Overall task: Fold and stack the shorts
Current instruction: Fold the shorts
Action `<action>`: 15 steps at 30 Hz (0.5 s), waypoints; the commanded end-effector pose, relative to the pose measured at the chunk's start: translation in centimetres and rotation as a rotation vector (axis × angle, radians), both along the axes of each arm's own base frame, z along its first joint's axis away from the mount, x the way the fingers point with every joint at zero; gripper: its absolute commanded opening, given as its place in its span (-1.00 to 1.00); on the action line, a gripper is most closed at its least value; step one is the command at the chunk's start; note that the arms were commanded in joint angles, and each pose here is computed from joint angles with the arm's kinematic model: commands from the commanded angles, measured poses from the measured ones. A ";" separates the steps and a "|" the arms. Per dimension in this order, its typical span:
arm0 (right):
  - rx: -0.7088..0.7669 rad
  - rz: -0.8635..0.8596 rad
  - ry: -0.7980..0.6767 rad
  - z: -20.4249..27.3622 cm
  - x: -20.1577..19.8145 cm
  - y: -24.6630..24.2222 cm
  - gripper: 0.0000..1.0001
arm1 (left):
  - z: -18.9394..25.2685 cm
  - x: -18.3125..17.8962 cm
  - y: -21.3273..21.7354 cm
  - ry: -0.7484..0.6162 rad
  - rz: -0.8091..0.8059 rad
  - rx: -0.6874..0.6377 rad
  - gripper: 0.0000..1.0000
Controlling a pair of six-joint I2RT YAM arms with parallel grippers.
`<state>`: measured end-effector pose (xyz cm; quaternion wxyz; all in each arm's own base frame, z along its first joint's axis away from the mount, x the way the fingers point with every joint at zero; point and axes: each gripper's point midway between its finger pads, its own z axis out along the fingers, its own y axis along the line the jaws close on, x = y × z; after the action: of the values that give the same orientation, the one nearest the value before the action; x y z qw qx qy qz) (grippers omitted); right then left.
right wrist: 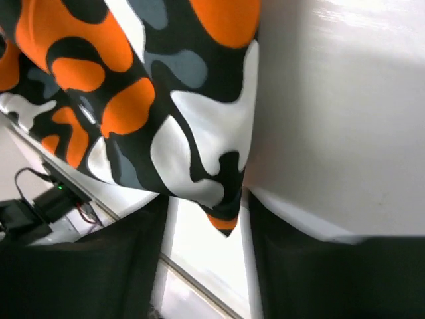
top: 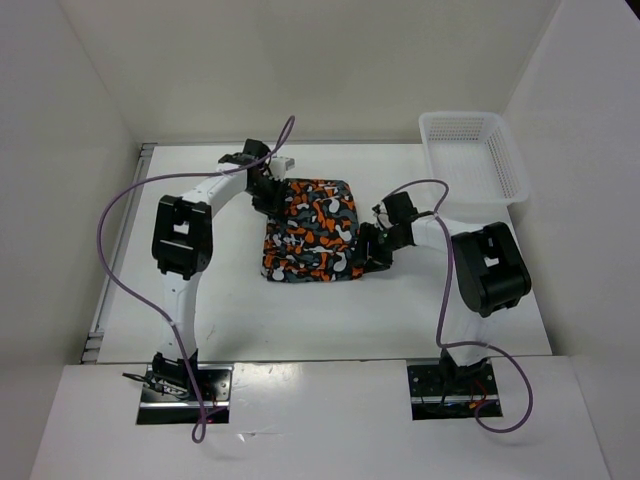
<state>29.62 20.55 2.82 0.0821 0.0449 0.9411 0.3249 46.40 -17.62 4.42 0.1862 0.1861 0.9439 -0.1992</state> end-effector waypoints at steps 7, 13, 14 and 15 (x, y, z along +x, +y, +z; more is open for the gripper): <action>-0.183 -0.027 -0.220 7.7 3.1 -3.3 1.00 | 5.5 0.1 -0.1 -0.109 -0.005 -0.024 0.90; -0.332 -0.091 -0.428 16.6 5.1 -6.5 1.00 | 15.8 1.9 0.0 -0.357 0.012 -0.058 1.00; -0.385 -0.121 -0.441 17.2 5.6 -7.9 1.00 | 17.3 2.3 0.8 -0.393 0.034 -0.050 1.00; -0.402 -0.146 -0.453 18.7 5.5 -8.8 1.00 | 19.8 3.2 2.4 -0.470 0.086 -0.018 1.00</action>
<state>35.56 16.08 18.01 0.2855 0.0029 0.9355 0.2082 47.45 -17.18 14.15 0.2850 0.1945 0.9202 -0.1850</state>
